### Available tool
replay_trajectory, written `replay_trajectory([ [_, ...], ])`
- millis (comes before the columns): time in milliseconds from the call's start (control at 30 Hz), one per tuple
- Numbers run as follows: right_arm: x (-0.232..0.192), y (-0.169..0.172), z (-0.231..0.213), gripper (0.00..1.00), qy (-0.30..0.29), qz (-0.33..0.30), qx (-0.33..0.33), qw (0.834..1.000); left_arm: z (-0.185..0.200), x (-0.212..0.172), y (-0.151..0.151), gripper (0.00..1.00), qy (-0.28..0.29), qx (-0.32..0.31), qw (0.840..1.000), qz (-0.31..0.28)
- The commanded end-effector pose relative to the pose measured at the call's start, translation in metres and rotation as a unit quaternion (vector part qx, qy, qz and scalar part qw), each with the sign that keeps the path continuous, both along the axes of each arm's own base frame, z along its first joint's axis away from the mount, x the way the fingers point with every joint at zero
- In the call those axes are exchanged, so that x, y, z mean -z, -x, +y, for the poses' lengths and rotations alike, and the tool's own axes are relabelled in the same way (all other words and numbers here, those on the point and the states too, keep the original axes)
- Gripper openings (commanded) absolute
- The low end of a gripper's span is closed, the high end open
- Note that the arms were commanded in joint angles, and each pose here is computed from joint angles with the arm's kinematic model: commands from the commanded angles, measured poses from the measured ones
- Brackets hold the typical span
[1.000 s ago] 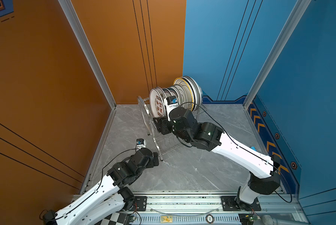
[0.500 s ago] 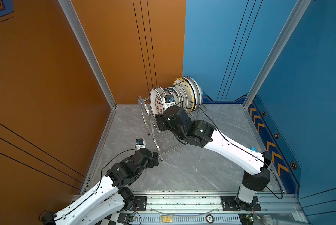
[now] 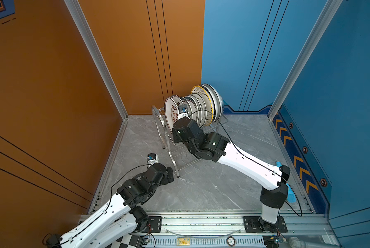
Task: Unload the plates from the dish rack
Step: 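Lower the right gripper onto the rim of the nearest white printed plate, then close the right gripper on the plate rim and tilt it out of the rack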
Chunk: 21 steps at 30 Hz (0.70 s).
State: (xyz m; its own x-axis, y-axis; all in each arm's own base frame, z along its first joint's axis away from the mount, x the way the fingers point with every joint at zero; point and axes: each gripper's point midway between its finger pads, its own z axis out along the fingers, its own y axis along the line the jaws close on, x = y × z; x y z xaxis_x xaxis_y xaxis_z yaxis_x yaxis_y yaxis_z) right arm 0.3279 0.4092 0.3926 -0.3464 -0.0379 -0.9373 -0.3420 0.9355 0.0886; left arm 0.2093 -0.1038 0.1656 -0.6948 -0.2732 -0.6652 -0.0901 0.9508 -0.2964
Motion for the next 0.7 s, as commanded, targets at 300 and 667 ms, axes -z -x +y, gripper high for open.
replay_trajectory([
  [300,-0.013,0.002,-0.003,0.23,0.064,-0.061,0.055,0.995,0.001,-0.015,0.002,0.98,0.035,-0.012,0.999,0.002],
  [667,-0.023,0.004,-0.001,0.10,0.070,-0.093,0.083,0.990,-0.002,-0.016,0.003,0.98,0.054,-0.017,0.998,0.009],
])
